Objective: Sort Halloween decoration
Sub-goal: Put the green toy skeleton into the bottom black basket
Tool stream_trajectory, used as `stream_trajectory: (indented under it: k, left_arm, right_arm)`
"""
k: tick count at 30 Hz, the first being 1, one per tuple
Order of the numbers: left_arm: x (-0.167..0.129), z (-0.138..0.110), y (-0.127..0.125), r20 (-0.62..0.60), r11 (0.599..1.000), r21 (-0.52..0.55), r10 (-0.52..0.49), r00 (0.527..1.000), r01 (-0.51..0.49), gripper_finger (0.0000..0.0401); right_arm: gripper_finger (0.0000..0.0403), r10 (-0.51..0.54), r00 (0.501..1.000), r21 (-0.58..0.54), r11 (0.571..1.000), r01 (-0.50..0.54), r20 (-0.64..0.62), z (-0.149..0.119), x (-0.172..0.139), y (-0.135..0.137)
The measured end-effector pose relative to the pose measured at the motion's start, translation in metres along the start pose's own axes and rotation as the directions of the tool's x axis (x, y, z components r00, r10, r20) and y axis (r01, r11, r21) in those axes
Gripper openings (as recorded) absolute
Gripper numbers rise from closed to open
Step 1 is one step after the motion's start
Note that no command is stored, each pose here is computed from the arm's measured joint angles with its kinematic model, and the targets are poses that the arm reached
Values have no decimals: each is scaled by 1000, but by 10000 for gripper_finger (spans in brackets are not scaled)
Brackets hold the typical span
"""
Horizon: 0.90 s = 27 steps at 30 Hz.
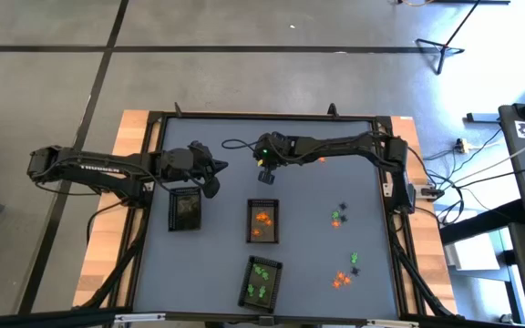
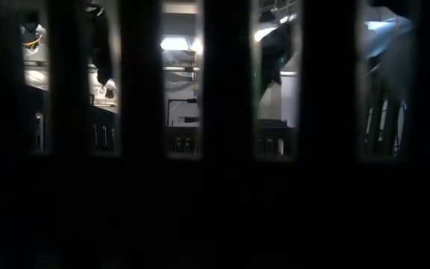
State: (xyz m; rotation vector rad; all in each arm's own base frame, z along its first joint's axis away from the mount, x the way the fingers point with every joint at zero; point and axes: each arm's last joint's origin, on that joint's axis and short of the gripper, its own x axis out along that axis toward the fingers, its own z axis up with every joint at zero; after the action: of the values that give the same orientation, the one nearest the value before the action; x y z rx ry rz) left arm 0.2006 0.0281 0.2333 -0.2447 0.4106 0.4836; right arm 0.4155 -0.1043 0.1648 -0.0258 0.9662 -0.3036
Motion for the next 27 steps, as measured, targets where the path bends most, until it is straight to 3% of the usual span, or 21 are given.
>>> stream_trajectory:
  k: [7, 10, 13, 19, 24, 27]
  left_arm:
    - [0, 0, 0, 0, 1000, 0, 0, 1000, 0, 0]
    - [0, 0, 0, 0, 1000, 0, 0, 1000, 0, 0]
    - [0, 0, 0, 0, 1000, 0, 0, 1000, 0, 0]
    - [0, 0, 0, 0, 1000, 0, 0, 1000, 0, 0]
    - [0, 0, 0, 0, 1000, 1, 0, 1000, 0, 0]
    - [0, 0, 0, 0, 1000, 1, 0, 1000, 0, 0]
  right_arm:
    - [9, 51, 999, -37, 998, -50, 14, 11, -57, 26]
    - [4, 91, 996, -66, 994, -89, 16, 11, -82, 49]
    - [7, 194, 980, -120, 975, -189, 38, 11, -103, 81]
    - [3, 470, 883, -297, 845, -445, 15, -4, -136, 164]
    - [9, 584, 812, -421, 742, -522, 22, -22, -156, 225]
    - [16, 617, 785, -454, 715, -532, 52, -29, -166, 247]
